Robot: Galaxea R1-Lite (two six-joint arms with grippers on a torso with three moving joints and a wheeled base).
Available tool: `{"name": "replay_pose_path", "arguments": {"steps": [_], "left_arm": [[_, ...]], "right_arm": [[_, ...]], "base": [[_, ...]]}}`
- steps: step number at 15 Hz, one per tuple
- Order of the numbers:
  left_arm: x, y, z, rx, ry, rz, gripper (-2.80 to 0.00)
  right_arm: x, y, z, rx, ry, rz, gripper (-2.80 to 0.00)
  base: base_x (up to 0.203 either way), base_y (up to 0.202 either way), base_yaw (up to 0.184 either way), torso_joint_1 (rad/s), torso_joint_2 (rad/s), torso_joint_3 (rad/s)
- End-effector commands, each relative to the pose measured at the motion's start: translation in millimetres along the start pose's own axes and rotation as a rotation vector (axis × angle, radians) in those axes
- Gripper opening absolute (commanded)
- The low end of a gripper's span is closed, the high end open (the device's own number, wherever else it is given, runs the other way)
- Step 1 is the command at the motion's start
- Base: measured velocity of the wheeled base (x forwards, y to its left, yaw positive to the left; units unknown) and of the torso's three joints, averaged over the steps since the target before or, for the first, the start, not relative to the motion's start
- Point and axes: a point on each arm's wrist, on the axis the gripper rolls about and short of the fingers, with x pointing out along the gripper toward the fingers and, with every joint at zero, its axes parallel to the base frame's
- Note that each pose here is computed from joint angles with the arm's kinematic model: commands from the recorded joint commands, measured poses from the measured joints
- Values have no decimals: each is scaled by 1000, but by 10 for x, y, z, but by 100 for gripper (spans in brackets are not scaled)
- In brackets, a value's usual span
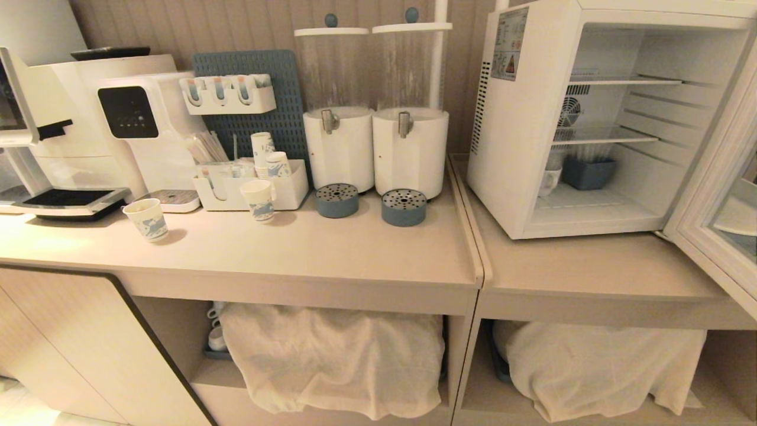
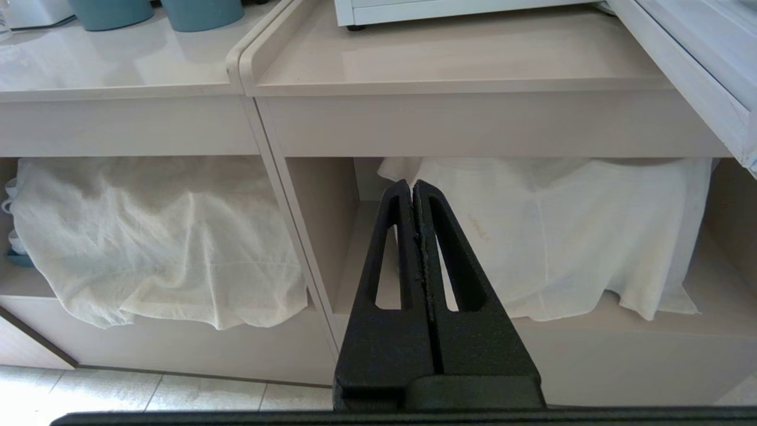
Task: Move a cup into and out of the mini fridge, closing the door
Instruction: Take the ceramic cup out of the freezer
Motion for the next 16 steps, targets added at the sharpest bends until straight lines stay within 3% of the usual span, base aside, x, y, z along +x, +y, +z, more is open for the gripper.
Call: {"name": "replay_pose_path", "arguments": {"steps": [1,5,16], "left_arm": [[14,14,-114,-1,35,5,-280],[14,14,-114,-2,35,4,-280],[14,14,-113,-1,33,5,-280]], "right_arm": [[0,0,0,0,1,0,-280],[0,0,0,0,1,0,-280],[0,0,0,0,1,0,-280]], "base": [[0,0,0,0,0,0],[34,0,0,1,-1,3],[190,0,0,2,3,2]]}}
